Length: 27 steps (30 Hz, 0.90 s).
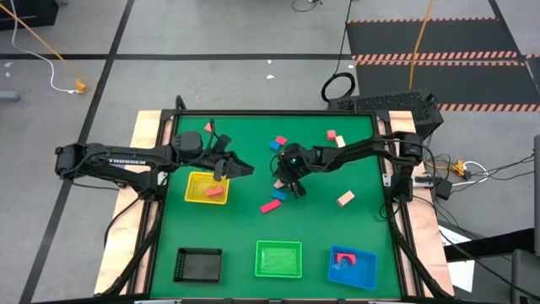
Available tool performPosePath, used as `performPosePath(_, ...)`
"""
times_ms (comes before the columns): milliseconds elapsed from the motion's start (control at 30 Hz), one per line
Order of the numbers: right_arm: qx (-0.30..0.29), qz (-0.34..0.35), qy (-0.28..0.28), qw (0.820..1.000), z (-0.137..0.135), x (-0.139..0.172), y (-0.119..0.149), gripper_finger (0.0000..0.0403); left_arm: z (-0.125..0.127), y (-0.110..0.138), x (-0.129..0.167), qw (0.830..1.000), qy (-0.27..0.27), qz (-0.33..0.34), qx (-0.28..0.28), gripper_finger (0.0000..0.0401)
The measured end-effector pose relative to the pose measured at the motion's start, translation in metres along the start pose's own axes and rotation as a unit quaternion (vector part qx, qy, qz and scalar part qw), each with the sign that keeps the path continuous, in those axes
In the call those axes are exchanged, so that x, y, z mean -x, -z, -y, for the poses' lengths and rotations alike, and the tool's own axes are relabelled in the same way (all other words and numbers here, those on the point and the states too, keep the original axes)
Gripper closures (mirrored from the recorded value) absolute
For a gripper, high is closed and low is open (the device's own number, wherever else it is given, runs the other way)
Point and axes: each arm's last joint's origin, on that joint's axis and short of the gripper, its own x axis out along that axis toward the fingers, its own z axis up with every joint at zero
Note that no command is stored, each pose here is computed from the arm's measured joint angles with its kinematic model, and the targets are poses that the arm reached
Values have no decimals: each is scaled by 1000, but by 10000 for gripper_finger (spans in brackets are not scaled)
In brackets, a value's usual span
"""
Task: Sort & place blocks by color
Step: Put the small white rectangular block into the black bin
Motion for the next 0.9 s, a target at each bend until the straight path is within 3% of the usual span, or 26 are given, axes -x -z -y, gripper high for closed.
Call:
performPosePath(233,-17,-22,-20,999,-3,-4,7,163,1,1,0,1000,9,-12,-4,205)
performPosePath(567,-157,-17,-18,987,-2,5,3,163,1,1,0,999,16,-20,-23,205)
performPosePath(800,-138,11,-8,990,5,24,-6,163,1,1,0,999,22,-27,-31,205)
performPosePath(900,-116,-8,-17,993,4,24,-1,163,1,1,0,999,23,-28,-32,205)
